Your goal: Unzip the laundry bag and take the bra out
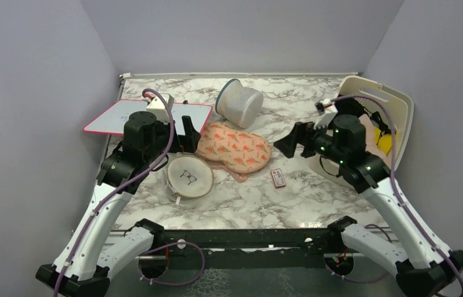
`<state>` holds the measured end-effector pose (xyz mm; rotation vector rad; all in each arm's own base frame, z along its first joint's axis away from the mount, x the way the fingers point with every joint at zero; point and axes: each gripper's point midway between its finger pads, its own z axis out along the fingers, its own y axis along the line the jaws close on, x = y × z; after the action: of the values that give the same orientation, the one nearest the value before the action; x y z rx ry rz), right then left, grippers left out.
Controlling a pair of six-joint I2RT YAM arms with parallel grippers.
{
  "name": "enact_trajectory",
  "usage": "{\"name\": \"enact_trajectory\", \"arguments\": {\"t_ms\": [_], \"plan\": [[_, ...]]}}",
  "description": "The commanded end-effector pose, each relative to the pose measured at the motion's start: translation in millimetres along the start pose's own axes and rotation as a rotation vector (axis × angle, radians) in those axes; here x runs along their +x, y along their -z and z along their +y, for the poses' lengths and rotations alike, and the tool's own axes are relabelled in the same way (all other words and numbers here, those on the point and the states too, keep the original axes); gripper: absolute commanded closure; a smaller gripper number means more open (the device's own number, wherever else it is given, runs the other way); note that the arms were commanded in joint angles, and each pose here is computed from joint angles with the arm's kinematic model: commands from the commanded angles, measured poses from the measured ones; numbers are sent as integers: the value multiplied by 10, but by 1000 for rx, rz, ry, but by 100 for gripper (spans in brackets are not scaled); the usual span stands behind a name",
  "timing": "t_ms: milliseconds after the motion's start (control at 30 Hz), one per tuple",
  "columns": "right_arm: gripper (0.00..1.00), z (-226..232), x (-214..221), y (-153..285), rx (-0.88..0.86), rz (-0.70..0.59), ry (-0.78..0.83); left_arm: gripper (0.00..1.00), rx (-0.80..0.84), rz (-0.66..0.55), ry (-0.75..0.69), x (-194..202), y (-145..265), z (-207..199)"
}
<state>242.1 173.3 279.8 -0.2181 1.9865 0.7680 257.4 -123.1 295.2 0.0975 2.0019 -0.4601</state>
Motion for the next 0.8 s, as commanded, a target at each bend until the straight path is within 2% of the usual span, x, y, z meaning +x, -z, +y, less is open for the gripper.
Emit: {"name": "enact_trajectory", "arguments": {"t_ms": [0,267,333,433,500,600,767], "plan": [[0,395,106,-338,-155,31,-61,1,114,95,5,196,56,-170],[0,1234,976,-943,-333,271,-62,1,88,114,14,343,142,-90],[7,1436,1280,-1041,-376,326,-88,1,69,108,33,362,151,-57],[10,1750,1757,-1148,-404,419,-112,1,60,109,78,412,169,-49],[10,1848,2014,-1247,-413,470,-135,1,101,127,102,451,180,-127],[9,1941,2138,-1325,-442,486,-199,1,135,151,120,485,172,-193],[10,1755,2231,-1445,-312,470,-310,1,124,172,133,529,121,-181]]}}
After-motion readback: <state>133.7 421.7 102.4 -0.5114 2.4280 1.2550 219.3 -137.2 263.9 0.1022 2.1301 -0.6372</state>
